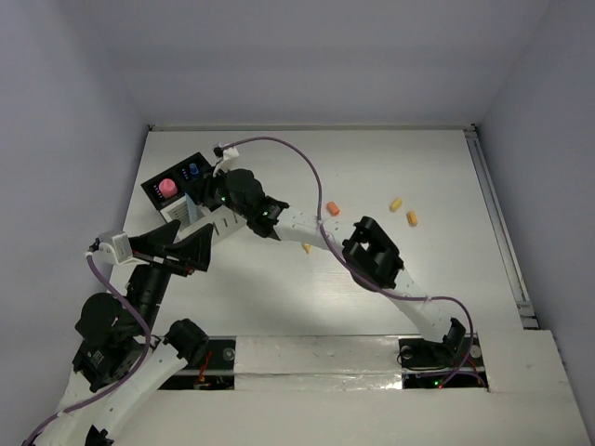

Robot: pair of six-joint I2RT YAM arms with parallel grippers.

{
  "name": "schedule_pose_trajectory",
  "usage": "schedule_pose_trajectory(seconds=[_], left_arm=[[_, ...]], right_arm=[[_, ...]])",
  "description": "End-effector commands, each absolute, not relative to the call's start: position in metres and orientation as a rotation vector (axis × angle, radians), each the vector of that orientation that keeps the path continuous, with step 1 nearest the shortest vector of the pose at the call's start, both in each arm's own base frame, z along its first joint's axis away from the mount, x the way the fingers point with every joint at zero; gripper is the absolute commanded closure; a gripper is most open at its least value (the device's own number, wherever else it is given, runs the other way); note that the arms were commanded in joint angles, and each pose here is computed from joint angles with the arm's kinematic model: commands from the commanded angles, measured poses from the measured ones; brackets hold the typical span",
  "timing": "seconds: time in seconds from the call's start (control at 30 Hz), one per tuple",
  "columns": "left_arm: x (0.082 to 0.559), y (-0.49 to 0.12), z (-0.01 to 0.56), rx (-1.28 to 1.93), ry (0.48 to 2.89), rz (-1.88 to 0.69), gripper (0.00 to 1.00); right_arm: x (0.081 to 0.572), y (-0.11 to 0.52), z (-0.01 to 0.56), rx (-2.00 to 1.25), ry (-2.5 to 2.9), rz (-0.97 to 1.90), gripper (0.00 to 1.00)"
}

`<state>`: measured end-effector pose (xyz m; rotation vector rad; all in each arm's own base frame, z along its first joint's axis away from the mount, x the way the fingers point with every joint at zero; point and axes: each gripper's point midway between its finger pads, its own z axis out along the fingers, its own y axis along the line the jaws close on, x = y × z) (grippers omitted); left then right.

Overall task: Sort the stationery into containers
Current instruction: Place the pen in the storage box, then pick up the pen from the center of the board.

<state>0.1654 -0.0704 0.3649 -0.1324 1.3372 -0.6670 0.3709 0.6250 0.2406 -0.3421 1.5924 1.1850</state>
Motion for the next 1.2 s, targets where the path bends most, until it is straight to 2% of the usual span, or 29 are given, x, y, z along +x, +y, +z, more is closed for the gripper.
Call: schedule_pose_trajectory(seconds=[0.0,0.03,0.07,0.17,0.2,0.27,0.3,0.37,0.47,0.5,0.57,0.6,0.67,0.8,0.97,1.07,1.17], left_arm=[[0.166,-0.069,0.369,-0.136,1.315,-0.658,0.01],[0.167,-0.069,0.369,-0.133,1.318,-0.657,0.01],[0.167,-0.070,0.369,-0.133,1.318,-0.657,0.01],[0.169,-0.072,0.368,-0.129,1.326,-0.659,0.01],[0.169,-0.073,0.367,-0.129,1.330,-0.659,0.01],[0.171,-0.075,0.365,-0.123,1.337,-0.659,0.01],[0.171,-0.075,0.366,-0.123,1.337,-0.661,0.01],[0.172,-0.078,0.364,-0.118,1.346,-0.664,0.01],[0.175,-0.086,0.362,-0.098,1.365,-0.681,0.01],[0.176,-0.090,0.360,-0.089,1.372,-0.687,0.01],[0.179,-0.104,0.357,-0.044,1.398,-0.719,0.02],[0.181,-0.111,0.355,-0.021,1.409,-0.732,0.03],[0.186,-0.131,0.349,0.038,1.458,-0.770,0.05],[0.193,-0.164,0.336,0.115,1.511,-0.863,0.10],[0.201,-0.198,0.319,0.158,1.533,-0.983,0.21],[0.206,-0.212,0.302,0.166,1.571,-1.027,0.28],[0.210,-0.224,0.286,0.177,1.610,-1.059,0.33]], right_arm=[[0.366,0.626,0.276,-0.353,1.495,1.211,0.63],[0.365,0.626,0.280,-0.359,1.488,1.215,0.59],[0.363,0.622,0.291,-0.358,1.472,1.215,0.50],[0.359,0.615,0.309,-0.374,1.445,1.206,0.40],[0.356,0.609,0.319,-0.373,1.436,1.204,0.33],[0.352,0.601,0.326,-0.379,1.426,1.192,0.30],[0.347,0.591,0.349,-0.374,1.391,1.196,0.27],[0.343,0.581,0.338,-0.397,1.421,1.155,0.27],[0.337,0.548,0.324,-0.413,1.478,1.090,0.36],[0.342,0.534,0.314,-0.405,1.510,1.062,0.47],[0.348,0.495,0.283,-0.386,1.607,0.994,0.58],[0.350,0.480,0.266,-0.371,1.667,0.966,0.68],[0.355,0.432,0.221,-0.347,1.821,0.875,0.79],[0.345,0.359,0.164,-0.313,2.063,0.709,0.83],[0.306,0.316,0.130,-0.274,2.182,0.673,0.82],[0.292,0.291,0.105,-0.212,2.248,0.598,0.78],[0.286,0.254,0.087,-0.109,2.306,0.475,0.66]])
